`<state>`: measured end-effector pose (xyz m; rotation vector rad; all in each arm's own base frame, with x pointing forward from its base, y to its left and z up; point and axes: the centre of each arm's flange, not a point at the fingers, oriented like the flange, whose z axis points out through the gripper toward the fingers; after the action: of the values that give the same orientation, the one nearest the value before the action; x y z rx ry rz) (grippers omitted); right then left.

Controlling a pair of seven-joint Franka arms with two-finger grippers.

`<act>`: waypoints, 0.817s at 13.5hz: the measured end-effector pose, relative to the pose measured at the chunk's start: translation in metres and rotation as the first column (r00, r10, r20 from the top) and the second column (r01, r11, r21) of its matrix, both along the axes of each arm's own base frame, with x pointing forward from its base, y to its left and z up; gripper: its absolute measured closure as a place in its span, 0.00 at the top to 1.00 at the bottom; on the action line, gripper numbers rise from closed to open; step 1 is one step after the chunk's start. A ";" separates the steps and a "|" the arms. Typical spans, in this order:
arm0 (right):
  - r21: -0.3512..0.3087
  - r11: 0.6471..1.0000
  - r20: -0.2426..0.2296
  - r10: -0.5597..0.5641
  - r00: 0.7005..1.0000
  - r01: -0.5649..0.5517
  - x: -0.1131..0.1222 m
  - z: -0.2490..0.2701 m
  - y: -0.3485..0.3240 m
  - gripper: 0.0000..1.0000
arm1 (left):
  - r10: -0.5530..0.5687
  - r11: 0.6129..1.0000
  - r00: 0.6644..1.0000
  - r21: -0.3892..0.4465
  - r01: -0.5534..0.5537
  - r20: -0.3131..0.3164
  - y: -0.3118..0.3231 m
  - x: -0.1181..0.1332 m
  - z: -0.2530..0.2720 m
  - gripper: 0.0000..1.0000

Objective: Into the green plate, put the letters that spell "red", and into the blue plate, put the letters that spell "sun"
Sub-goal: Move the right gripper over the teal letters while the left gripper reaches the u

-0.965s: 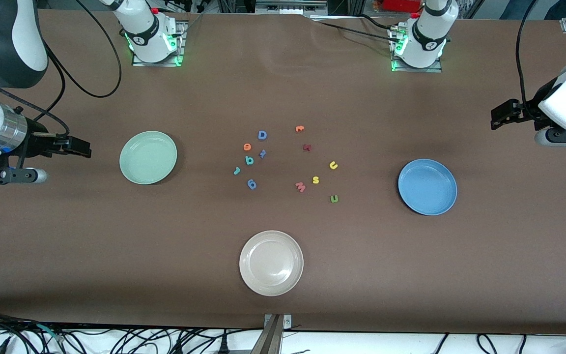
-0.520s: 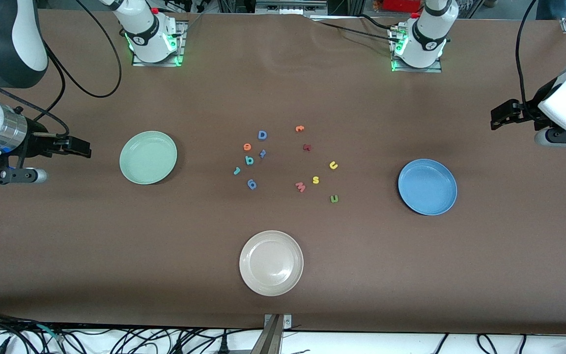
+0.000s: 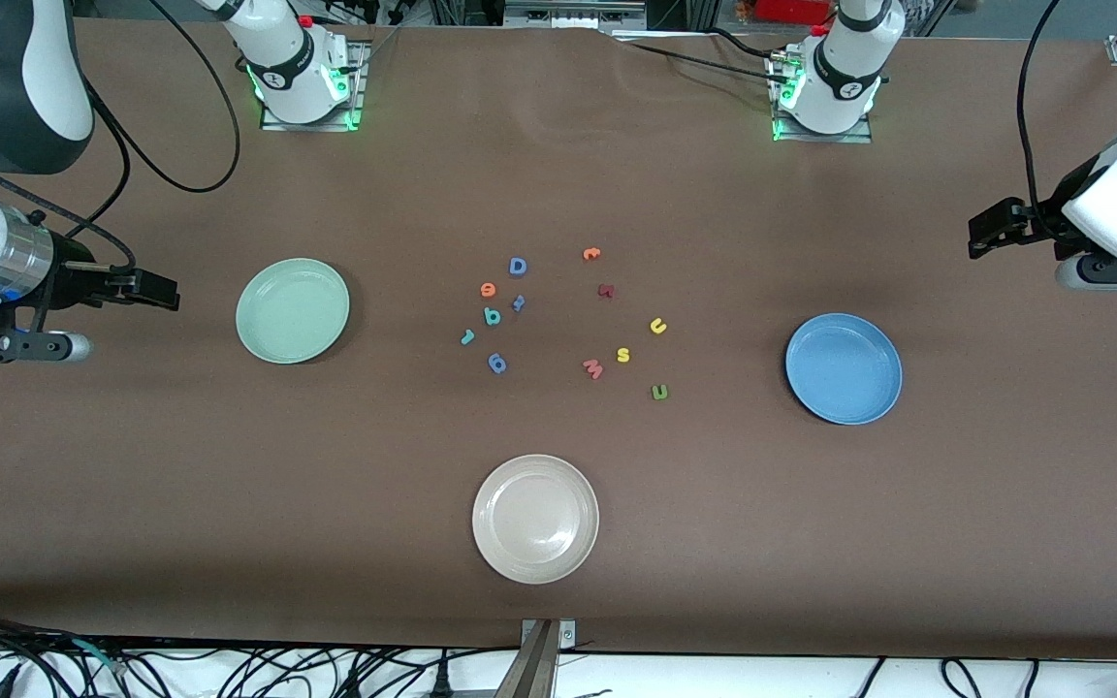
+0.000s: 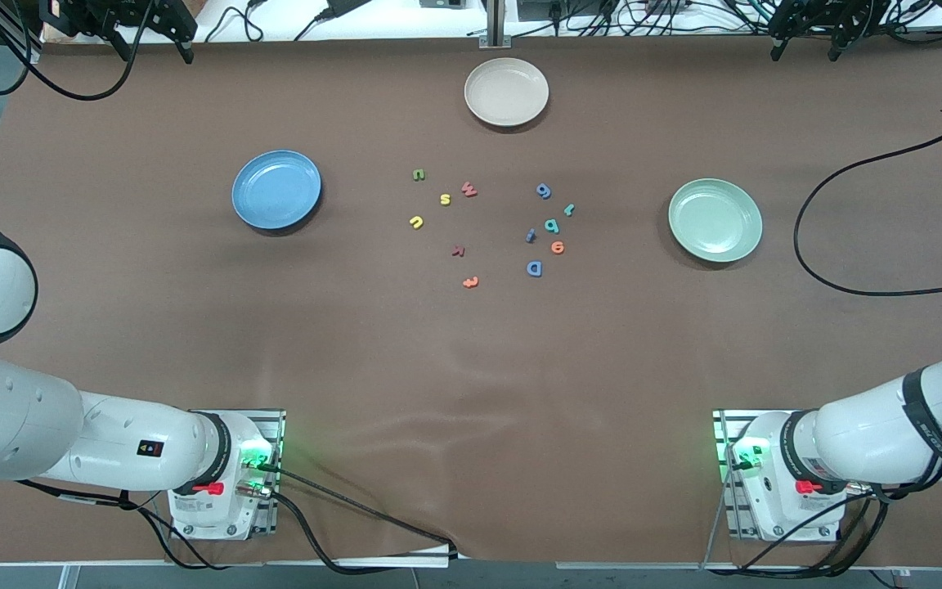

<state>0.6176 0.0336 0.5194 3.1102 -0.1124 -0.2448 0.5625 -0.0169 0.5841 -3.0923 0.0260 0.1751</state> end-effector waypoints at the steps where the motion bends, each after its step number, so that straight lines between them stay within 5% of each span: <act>1: -0.005 1.000 -0.006 -0.028 1.000 0.028 -0.001 -0.001 0.003 0.99 | 0.000 1.000 1.000 0.000 0.000 0.000 0.000 0.000 0.000 1.00; 7: -0.074 0.984 -0.050 -0.164 0.985 0.160 -0.011 -0.036 0.109 0.99 | -0.001 1.000 1.000 0.000 0.001 -0.003 0.000 0.001 -0.002 1.00; 11: -0.133 0.945 -0.058 -0.307 0.950 0.298 -0.021 -0.076 0.184 0.99 | -0.002 1.000 1.000 0.001 0.002 -0.002 -0.001 0.001 -0.003 1.00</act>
<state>0.5963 0.2171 0.4439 2.9433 -0.5832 -0.3490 0.5640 -0.0180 0.5815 -3.0915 0.0285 0.1788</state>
